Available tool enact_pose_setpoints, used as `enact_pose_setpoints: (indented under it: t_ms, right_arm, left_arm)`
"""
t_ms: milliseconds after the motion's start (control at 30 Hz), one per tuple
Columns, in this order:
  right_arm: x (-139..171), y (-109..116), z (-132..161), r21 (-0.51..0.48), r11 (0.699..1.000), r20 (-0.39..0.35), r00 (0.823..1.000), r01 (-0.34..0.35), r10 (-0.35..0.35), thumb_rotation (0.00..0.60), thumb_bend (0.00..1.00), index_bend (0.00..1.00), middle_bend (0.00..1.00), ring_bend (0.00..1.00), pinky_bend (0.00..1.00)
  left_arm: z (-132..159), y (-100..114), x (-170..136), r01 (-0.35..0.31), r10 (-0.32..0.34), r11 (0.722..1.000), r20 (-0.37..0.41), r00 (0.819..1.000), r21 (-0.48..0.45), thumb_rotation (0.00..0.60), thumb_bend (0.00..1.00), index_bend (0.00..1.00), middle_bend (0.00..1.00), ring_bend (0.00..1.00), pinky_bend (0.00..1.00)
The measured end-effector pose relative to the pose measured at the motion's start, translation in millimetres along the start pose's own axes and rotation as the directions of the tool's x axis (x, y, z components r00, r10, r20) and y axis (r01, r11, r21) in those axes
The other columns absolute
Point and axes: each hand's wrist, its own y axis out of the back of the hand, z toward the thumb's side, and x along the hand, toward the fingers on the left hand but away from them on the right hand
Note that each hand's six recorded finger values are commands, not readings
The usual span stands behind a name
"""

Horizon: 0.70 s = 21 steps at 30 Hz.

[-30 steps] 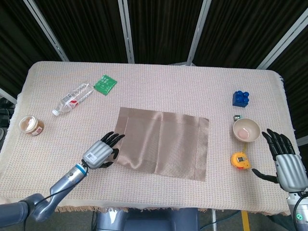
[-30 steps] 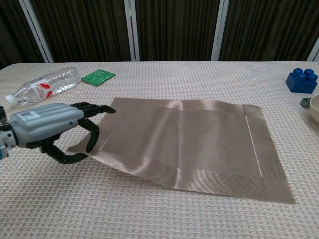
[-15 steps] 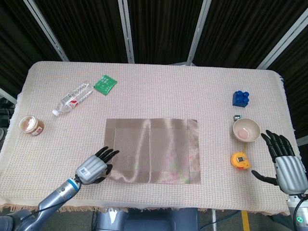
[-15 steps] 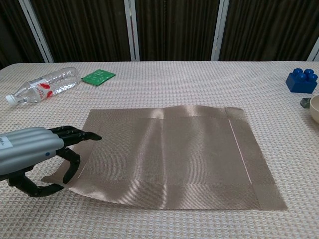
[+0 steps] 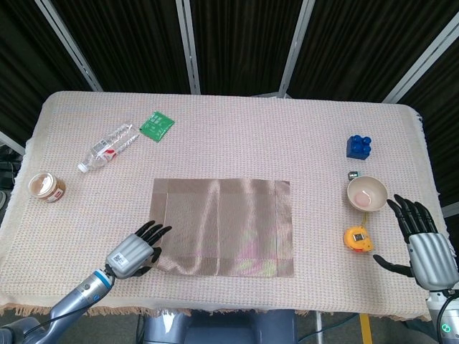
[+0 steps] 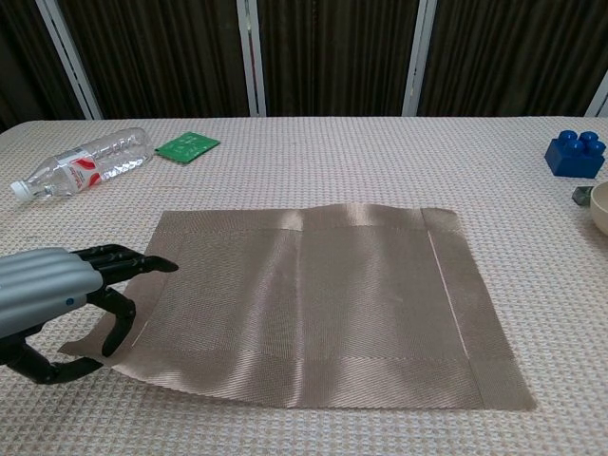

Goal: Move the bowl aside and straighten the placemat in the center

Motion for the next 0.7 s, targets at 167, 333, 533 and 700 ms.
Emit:
enact_pose_setpoints:
  t_ms: [167,333,533,700]
  right_arm:
    - [0,0,-1,-0.001,1.000,0.002,1.000,-0.002,0.002,0.600,0.00,0.00,0.00,0.00,0.00]
    - [0,-2,-2,-0.002,1.000,0.007,1.000,-0.009,0.009,0.600,0.00,0.00,0.00,0.00,0.00]
    - [-4,-8,-9,0.006,1.000,0.033,0.999,-0.026,0.026,0.600,0.00,0.00,0.00,0.00,0.00]
    - [-10,-17,-17,0.024,0.998,0.065,0.996,-0.064,0.063,0.600,0.00,0.03,0.00,0.00,0.00]
  left_arm:
    - [-5,1,-8,0.005,-0.005,1.000,-0.016,1.000,0.015,0.600,0.06,0.00,0.00,0.00,0.00]
    - [-15,13,-20,-0.009,0.009,1.000,-0.045,0.999,0.004,0.600,0.04,0.00,0.00,0.00,0.00]
    - [-29,43,-39,-0.103,0.099,0.993,-0.084,0.992,-0.052,0.600,0.04,0.00,0.00,0.00,0.00]
    - [-48,76,-57,-0.263,0.248,0.963,-0.188,0.950,-0.056,0.600,0.04,0.00,0.00,0.00,0.00]
